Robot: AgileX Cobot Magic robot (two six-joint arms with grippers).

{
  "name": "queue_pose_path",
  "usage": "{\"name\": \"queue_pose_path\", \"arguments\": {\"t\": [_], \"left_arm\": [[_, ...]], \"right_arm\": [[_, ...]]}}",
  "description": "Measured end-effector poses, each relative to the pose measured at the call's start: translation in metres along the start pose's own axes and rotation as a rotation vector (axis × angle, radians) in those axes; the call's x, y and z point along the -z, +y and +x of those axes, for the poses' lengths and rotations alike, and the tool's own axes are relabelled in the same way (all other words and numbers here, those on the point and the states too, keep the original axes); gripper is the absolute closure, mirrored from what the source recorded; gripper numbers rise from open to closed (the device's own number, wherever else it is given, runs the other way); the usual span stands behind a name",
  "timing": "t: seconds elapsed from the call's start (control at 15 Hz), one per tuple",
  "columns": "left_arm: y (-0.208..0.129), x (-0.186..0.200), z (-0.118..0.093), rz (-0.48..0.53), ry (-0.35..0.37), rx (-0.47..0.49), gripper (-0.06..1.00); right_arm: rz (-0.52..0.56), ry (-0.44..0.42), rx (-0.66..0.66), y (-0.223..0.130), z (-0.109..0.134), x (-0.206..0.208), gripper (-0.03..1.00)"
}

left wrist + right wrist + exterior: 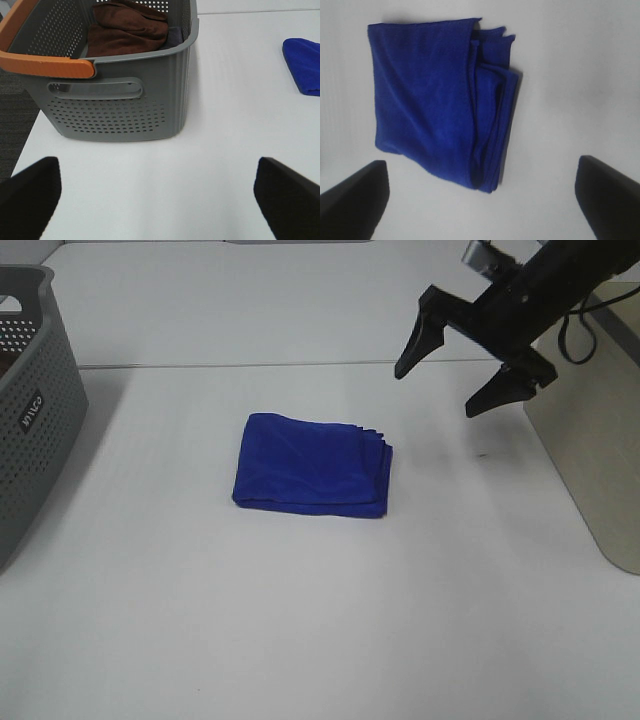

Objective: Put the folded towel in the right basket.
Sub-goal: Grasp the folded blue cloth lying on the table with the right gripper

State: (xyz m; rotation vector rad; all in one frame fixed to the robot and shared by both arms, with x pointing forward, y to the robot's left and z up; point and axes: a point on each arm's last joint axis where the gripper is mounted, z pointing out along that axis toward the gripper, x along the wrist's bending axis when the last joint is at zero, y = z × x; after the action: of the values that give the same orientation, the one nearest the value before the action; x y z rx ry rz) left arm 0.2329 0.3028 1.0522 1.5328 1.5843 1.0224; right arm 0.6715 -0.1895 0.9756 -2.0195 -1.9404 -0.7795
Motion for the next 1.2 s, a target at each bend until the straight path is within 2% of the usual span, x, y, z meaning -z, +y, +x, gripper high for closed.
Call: {"name": "queue_pose_path", "arguments": {"t": [0.33, 0.53, 0.73, 0.93, 1.07, 1.13, 1.2], "left_arm": [[0.0, 0.0, 0.0, 0.0, 0.0, 0.0, -0.03], [0.0, 0.0, 0.0, 0.0, 0.0, 0.0, -0.03], [0.0, 0.0, 0.0, 0.0, 0.0, 0.0, -0.03], [0.0, 0.0, 0.0, 0.0, 0.0, 0.0, -0.03], [0.0, 0.0, 0.0, 0.0, 0.0, 0.0, -0.03], [0.0, 0.0, 0.0, 0.0, 0.0, 0.0, -0.03], [0.0, 0.0, 0.0, 0.0, 0.0, 0.0, -0.03]], "right_arm": [[0.078, -0.013, -0.036, -0.001, -0.008, -0.083, 0.02], [0.092, -0.023, -0.071, -0.003, -0.018, -0.1, 0.02], [0.078, -0.01, -0.094, -0.002, -0.016, -0.105, 0.02], [0.071, 0.009, -0.079, -0.009, 0.002, -0.123, 0.05], [0.08, 0.06, -0.096, -0.019, 0.023, -0.142, 0.1], [0.083, 0.087, -0.105, -0.025, 0.033, -0.151, 0.17], [0.073, 0.105, -0.097, -0.03, 0.043, -0.158, 0.28]]}}
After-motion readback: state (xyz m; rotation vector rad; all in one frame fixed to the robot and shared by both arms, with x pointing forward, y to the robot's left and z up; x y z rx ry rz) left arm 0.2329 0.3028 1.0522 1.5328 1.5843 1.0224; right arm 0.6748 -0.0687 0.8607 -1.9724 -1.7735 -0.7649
